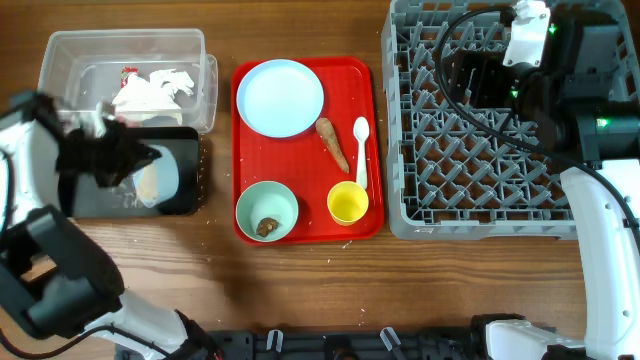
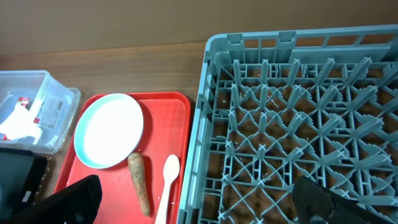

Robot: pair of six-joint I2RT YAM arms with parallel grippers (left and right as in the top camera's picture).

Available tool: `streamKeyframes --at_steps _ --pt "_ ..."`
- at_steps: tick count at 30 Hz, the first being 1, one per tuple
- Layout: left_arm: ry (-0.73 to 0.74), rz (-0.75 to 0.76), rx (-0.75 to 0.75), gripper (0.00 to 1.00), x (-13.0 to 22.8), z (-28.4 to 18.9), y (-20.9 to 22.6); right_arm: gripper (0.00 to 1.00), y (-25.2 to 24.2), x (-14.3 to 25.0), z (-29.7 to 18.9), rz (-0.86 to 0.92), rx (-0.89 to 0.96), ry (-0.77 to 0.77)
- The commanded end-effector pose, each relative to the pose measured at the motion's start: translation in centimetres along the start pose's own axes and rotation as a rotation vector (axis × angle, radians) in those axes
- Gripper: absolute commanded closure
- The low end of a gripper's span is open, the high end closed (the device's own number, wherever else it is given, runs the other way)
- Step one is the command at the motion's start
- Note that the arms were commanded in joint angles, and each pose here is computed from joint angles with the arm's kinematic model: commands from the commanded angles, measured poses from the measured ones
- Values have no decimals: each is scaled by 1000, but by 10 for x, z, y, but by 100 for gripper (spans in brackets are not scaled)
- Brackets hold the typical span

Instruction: Sort waste into correct bins and load items into the dishwasher rack

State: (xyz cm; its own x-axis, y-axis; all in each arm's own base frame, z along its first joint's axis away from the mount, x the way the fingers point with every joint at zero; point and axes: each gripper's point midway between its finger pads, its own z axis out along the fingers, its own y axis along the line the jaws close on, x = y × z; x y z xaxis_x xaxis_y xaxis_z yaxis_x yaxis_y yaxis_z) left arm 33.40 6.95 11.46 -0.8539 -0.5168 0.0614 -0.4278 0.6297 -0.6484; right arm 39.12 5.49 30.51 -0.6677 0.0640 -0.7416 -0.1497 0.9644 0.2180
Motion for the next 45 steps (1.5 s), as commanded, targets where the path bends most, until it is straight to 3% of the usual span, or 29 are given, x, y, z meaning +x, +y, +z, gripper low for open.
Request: streamKeyframes --at_steps 1,3,9,15,18,26,32,34,38,42,45 --pt "-85 43 223 96 -6 -18 -3 0 5 -4 1 9 -22 -4" --pt "-144 35 261 96 -16 -31 2 0 5 -3 1 10 -22 -3" --pt "-246 -30 646 96 -28 -81 -33 0 5 -3 1 9 -22 -3" --pt "-334 -164 796 96 -38 -125 -18 0 5 -3 1 9 -22 -3" --pt "-304 -284 891 96 -36 -139 -20 0 5 -4 1 8 -22 -7" --pt "-284 -316 862 96 -33 -133 -19 0 5 -4 1 8 -22 -7" --pt "-256 -234 734 96 -26 -110 -26 0 5 -4 1 8 -22 -7" --pt "-191 -135 541 96 -9 -81 -46 0 5 -5 1 8 -21 -8" --pt "-121 97 299 96 17 -31 -102 0 5 -5 1 8 -22 -8" --pt "-139 345 -20 96 45 45 -154 0 5 -4 1 9 -22 -6" --pt "-176 511 -241 96 67 86 -164 0 5 -3 1 10 -21 -2"
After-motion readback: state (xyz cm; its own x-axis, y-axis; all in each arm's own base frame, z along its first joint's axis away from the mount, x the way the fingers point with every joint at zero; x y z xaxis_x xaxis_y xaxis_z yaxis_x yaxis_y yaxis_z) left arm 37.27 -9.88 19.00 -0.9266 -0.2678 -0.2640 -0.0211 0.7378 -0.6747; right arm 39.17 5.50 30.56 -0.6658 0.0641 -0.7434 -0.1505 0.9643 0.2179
